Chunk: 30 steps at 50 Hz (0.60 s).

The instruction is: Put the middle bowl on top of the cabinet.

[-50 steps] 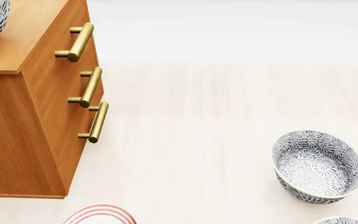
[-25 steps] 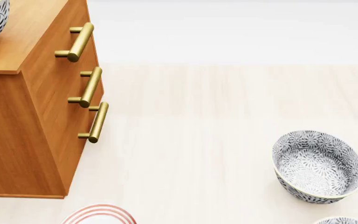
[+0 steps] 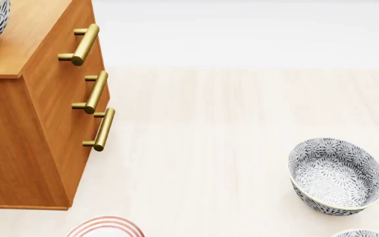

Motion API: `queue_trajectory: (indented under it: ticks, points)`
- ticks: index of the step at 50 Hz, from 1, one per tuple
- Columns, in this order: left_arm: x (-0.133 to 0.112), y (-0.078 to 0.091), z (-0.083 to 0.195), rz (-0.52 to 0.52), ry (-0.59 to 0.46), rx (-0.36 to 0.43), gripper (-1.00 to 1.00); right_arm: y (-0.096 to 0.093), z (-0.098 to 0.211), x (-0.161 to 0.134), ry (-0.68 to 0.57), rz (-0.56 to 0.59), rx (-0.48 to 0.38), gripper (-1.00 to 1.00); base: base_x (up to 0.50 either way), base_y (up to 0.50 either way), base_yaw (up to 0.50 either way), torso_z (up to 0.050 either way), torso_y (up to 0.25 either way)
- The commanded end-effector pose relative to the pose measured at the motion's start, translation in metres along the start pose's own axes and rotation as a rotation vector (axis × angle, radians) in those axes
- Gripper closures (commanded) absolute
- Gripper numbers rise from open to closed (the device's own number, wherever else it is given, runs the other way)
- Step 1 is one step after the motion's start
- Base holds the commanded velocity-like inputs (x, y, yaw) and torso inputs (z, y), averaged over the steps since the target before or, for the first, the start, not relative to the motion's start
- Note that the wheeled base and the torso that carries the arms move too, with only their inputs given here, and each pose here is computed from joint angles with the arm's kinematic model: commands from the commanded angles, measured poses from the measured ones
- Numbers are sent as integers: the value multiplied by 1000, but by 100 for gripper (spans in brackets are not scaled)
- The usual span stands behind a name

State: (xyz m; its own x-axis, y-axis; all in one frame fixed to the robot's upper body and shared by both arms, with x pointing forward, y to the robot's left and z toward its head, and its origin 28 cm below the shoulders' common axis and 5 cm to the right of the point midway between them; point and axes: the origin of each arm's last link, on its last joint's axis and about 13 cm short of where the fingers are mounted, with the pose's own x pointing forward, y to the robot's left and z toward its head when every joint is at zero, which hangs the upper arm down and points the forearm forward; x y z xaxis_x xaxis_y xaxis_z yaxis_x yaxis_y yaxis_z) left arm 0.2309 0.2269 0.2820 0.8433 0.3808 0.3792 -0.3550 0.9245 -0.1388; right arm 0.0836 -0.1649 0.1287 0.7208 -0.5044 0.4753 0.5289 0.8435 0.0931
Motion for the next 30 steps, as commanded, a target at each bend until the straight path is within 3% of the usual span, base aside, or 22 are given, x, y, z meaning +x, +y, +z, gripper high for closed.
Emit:
queue_trajectory:
  ticks: [1, 12, 30]
  points:
    - [-23, 0, -12, -91, -38, -34, -100, -2, -1, 0, -17, 5, -32, -100, 0, 0, 0, 0, 0]
    - [-52, 9, -27, -85, -111, -14, -100, -3, -1, 1, -16, 4, -33, -100, 0, 0, 0, 0, 0]
    - [-88, 25, -57, -134, -122, 8, -100, -1, -2, 2, -17, 8, -35, -100, 0, 0, 0, 0, 0]
